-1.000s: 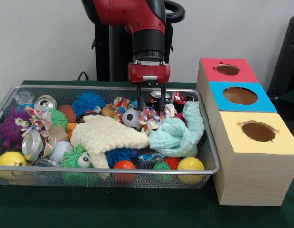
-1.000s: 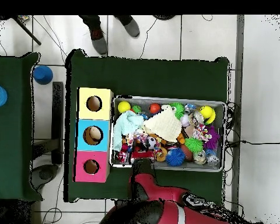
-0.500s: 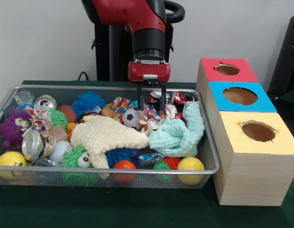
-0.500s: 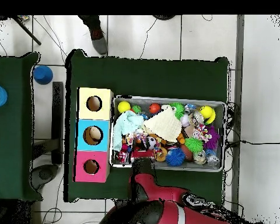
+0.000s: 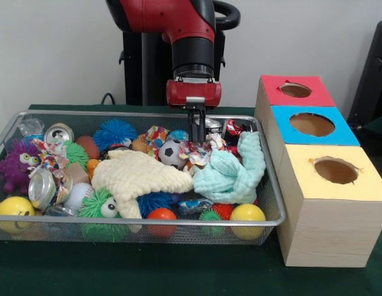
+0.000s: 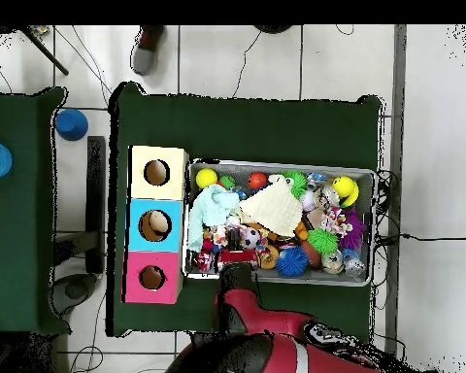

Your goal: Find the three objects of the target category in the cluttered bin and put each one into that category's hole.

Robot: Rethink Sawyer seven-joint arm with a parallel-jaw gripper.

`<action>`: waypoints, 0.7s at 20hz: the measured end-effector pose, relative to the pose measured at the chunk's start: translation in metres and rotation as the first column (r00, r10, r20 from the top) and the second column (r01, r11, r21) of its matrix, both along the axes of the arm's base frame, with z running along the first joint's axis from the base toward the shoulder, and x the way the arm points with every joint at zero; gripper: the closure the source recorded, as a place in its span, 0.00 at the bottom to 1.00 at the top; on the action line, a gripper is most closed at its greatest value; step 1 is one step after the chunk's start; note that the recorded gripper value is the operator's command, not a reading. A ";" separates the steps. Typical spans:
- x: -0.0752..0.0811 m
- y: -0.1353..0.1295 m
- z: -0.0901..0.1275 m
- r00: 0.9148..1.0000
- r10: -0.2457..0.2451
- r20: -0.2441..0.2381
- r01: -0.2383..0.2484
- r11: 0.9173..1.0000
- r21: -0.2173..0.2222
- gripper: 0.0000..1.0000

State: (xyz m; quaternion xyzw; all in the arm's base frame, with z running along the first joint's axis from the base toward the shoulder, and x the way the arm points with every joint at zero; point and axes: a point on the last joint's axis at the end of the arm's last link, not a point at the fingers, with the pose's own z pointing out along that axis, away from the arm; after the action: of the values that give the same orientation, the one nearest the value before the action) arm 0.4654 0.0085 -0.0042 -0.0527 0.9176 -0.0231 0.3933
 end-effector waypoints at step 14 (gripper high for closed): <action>0.004 -0.004 0.005 1.000 -0.002 0.012 0.002 1.000 -0.006 1.00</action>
State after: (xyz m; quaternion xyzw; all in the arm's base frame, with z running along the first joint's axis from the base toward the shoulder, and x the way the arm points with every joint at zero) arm 0.4689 0.0045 0.0010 -0.0527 0.9152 -0.0265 0.3986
